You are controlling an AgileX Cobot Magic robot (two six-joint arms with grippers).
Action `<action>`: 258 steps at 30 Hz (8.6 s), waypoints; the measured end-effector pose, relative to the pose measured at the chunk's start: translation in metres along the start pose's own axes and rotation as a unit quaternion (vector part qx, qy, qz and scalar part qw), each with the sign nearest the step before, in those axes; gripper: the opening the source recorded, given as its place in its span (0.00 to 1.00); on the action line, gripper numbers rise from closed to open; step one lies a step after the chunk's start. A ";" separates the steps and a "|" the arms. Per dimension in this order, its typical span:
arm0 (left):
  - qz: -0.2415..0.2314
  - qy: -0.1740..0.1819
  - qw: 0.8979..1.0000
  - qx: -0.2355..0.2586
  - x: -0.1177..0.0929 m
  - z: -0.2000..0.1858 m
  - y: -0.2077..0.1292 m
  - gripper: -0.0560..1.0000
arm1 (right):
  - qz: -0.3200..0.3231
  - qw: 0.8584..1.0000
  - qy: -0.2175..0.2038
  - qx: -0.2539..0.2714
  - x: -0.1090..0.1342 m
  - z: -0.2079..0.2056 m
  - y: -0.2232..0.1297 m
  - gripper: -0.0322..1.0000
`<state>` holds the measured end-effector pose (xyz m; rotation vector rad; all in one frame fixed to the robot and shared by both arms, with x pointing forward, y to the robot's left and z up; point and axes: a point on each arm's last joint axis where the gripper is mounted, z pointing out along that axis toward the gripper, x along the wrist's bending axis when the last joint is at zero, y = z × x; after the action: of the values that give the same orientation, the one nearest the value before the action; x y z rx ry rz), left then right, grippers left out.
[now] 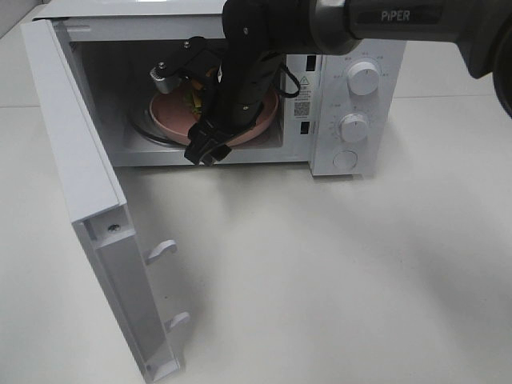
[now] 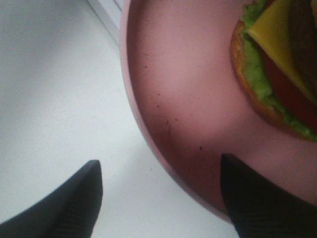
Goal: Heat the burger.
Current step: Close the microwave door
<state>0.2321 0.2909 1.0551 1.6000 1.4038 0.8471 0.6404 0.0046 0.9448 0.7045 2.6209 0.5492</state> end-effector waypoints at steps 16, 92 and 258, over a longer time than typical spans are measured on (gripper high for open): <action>0.000 0.000 1.000 0.000 0.000 0.000 0.000 0.05 | 0.131 0.991 0.014 0.021 -0.002 -0.036 0.004 0.71; 0.000 0.000 1.000 0.000 0.000 0.000 0.000 0.05 | 0.485 0.842 -0.098 0.216 -0.086 -0.231 -0.212 0.67; 0.153 -0.231 0.956 0.094 -0.171 0.350 0.087 0.05 | 0.406 0.850 -0.233 -0.243 0.136 -0.357 -0.352 0.36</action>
<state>0.5554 0.0669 0.9877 2.0390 0.9381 0.4676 0.2348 -0.2997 1.0561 1.5249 1.5460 1.0563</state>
